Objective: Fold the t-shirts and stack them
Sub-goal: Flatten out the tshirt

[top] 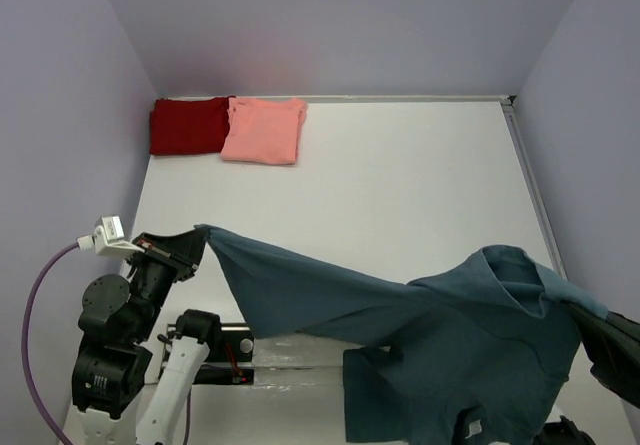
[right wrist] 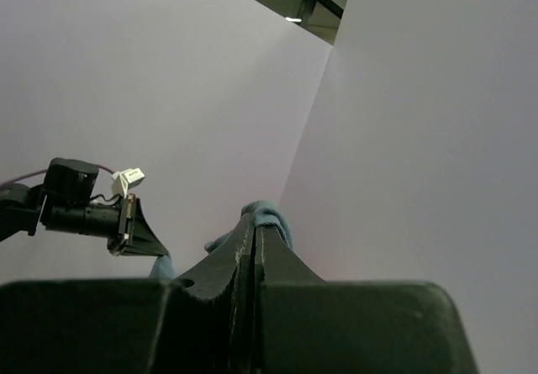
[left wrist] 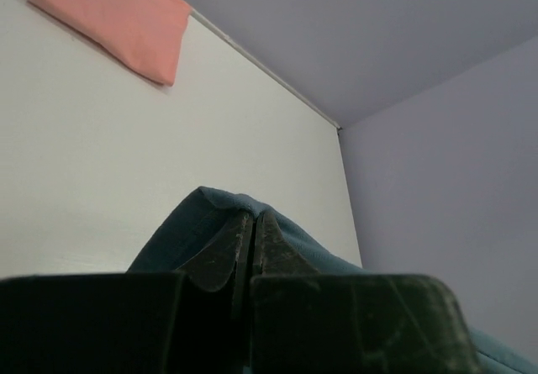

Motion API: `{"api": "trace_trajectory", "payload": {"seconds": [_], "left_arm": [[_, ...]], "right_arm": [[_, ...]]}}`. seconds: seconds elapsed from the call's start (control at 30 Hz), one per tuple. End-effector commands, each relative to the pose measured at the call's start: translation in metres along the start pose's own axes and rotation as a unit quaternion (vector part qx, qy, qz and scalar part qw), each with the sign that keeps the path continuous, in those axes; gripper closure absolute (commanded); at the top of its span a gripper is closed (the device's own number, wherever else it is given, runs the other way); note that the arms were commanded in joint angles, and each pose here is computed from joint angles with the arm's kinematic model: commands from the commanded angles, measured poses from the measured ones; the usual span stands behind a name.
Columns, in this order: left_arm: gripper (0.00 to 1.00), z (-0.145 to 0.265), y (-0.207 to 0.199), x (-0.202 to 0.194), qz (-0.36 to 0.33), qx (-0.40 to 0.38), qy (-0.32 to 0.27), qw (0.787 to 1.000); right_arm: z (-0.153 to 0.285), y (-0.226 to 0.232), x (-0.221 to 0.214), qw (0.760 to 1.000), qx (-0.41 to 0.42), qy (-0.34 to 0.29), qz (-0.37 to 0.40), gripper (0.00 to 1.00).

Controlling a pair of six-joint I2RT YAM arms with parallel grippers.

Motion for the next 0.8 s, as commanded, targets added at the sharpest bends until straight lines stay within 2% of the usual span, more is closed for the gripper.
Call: {"api": "trace_trajectory", "payload": {"seconds": [0.0,0.17,0.5,0.77], "left_arm": [[1.00,0.005,0.010,-0.018,-0.002,0.000,0.032,0.999],[1.00,0.022,0.007,-0.014,-0.024,0.006,0.007,1.000],[1.00,0.060,-0.058,0.034,-0.075,-0.068,-0.106,0.989],[1.00,0.079,-0.097,0.056,-0.091,-0.097,-0.137,0.982]], "right_arm": [[-0.002,-0.005,0.002,1.000,-0.012,-0.006,0.011,1.00],[-0.003,-0.008,0.002,1.000,-0.017,-0.006,0.018,1.00],[-0.010,-0.016,0.006,0.999,-0.018,-0.027,0.035,1.00],[-0.013,-0.008,0.036,0.996,0.002,-0.058,0.066,1.00]]}}
Point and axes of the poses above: each gripper's point midway between its finger pads, its own z axis back along the fingers, its own y axis along the line the jaws close on, x = y × z, the point moved 3 cm from there along z, back along the fingers, and after that the axes turned 7 degrees about z, right-handed, at the moved point
